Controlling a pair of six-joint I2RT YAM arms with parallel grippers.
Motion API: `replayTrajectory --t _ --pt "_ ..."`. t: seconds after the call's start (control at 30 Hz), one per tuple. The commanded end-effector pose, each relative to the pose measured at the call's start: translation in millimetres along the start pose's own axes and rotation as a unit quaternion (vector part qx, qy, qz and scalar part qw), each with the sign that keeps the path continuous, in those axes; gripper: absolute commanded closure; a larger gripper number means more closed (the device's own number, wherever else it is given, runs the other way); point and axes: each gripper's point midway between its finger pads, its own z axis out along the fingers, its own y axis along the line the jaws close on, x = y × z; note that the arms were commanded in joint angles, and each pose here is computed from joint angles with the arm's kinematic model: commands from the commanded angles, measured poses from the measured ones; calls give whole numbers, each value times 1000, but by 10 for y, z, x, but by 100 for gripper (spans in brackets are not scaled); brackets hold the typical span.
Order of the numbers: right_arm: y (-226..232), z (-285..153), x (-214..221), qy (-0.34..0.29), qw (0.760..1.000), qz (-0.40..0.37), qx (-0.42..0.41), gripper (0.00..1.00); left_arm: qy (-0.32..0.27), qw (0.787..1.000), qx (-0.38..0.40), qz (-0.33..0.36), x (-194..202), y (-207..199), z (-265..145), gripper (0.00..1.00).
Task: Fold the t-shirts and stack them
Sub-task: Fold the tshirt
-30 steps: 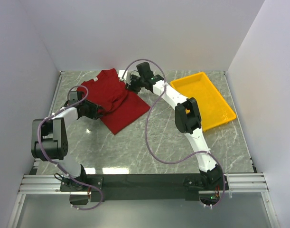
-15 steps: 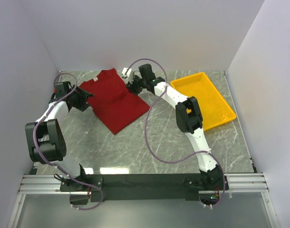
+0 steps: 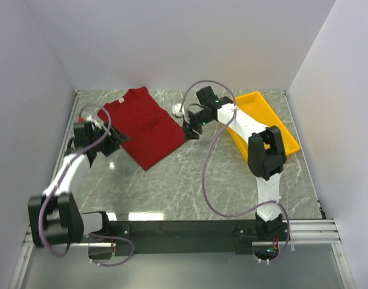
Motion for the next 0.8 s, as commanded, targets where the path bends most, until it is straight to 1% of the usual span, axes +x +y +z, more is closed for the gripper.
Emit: replayTrajectory --t 0.0,0.03,0.07,0.13,0.17,0.2,0.23,0.27,0.3,0.37,0.4,0.43,0.6,0.77 --pt "404 -185 326 34 990 -120 -60 39 10 1000 1 -6 485 129 -151 28" --pt "474 -192 423 45 989 -128 -61 39 12 1000 2 -19 603 157 -164 28" --pt "426 -181 444 50 987 -147 -50 39 17 998 -1 -55 790 233 -188 27" --pt "349 -172 494 62 985 -154 -36 39 22 997 9 -80 962 219 -185 27" --pt "281 -157 490 64 985 -156 -26 39 17 993 1 -115 1037 298 -185 27" --pt "253 -147 500 66 986 -152 -24 39 19 993 9 -117 1110 245 -171 27" --pt "199 -123 508 69 986 -153 -21 39 17 992 15 -124 1130 224 -165 27" --pt "157 -111 514 69 986 -153 -17 39 15 989 9 -146 1168 252 -142 27" --pt "139 -96 507 68 986 -150 -15 39 15 989 14 -149 1187 205 -120 28" --pt "85 -64 490 62 987 -149 -8 39 20 985 -10 -173 1236 261 -47 28" --pt "69 -55 484 60 988 -143 -5 39 27 984 -17 -177 1286 254 -17 29" --pt "57 -51 479 58 988 -141 -3 39 20 984 -9 -178 1239 196 24 30" --pt "37 -21 473 53 989 -137 2 39 30 976 -67 -207 1285 303 227 31" --pt "40 -22 486 55 989 -139 3 39 33 970 -96 -222 1311 379 333 37"
